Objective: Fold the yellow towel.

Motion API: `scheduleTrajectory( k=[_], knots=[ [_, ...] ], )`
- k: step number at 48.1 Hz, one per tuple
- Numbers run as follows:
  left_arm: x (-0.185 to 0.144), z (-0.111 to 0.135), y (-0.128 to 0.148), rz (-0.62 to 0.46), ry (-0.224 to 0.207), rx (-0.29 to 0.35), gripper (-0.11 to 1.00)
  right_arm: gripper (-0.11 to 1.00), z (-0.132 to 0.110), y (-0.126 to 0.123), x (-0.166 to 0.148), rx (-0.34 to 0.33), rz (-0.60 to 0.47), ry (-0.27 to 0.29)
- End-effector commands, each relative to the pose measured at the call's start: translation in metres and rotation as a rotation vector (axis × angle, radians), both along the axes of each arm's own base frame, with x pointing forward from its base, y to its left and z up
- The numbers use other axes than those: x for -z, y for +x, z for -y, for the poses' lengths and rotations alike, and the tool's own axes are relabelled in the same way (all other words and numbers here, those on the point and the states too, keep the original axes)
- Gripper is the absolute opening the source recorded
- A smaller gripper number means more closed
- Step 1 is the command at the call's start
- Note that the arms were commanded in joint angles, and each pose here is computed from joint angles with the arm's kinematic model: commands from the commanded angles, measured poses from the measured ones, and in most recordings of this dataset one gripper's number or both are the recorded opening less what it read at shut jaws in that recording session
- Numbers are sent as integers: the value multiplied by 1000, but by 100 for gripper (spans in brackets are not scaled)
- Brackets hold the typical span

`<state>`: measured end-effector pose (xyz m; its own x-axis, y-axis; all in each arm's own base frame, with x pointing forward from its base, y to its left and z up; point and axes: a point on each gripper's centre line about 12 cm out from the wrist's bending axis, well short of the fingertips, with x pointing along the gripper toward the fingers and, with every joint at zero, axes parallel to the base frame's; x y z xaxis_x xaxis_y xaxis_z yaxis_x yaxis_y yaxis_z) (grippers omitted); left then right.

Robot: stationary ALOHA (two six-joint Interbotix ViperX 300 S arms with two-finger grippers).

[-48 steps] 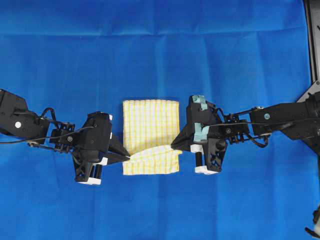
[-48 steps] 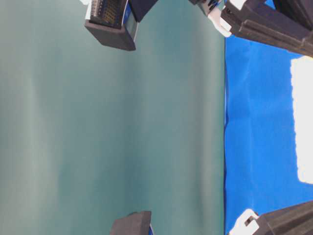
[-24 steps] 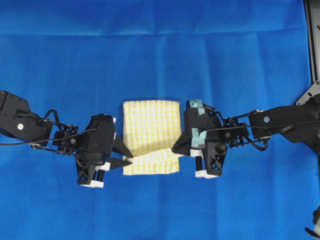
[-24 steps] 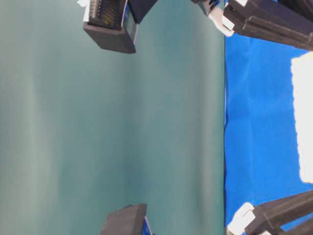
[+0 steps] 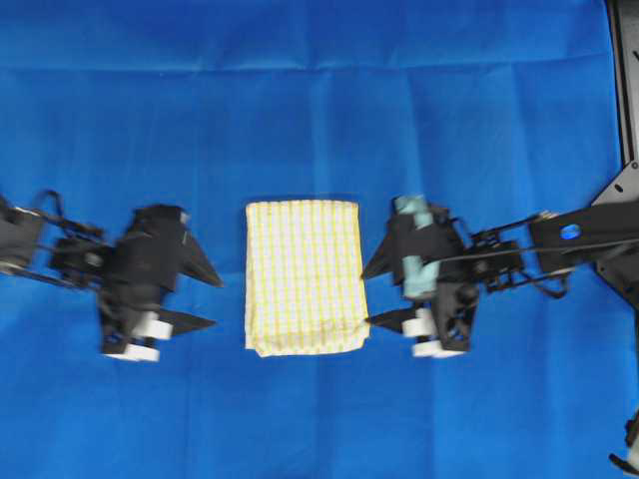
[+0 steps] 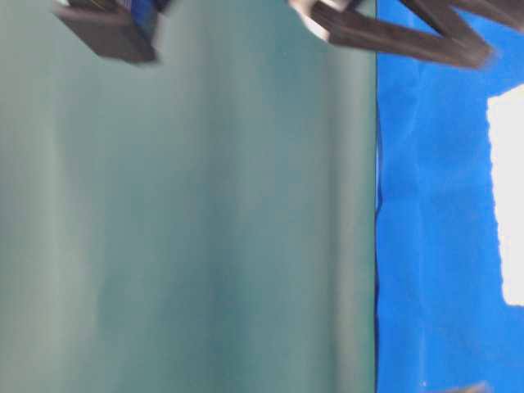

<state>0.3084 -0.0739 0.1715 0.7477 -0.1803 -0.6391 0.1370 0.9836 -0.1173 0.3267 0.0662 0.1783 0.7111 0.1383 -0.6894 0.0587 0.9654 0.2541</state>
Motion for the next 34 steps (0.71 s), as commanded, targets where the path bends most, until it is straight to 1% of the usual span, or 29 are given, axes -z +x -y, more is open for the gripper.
scheduleTrajectory(
  k=[1, 12, 21, 30, 34],
  knots=[
    [-22, -3, -12, 80, -15, 1, 53, 67, 3, -14, -26, -9, 62, -3],
    [-42, -14, -55, 250, -53, -5, 53, 67, 22, -61, -52, 18, 177, 7],
    [-55, -23, -83, 348, -62, -4, 53, 67, 33, -98, -70, 24, 257, -14],
    [-54, -35, -107, 405, -55, -33, 53, 67, 45, -127, -69, 46, 272, -52],
    [-51, -40, -116, 426, -53, -48, 53, 67, 49, -137, -64, 59, 286, -55]
  ],
)
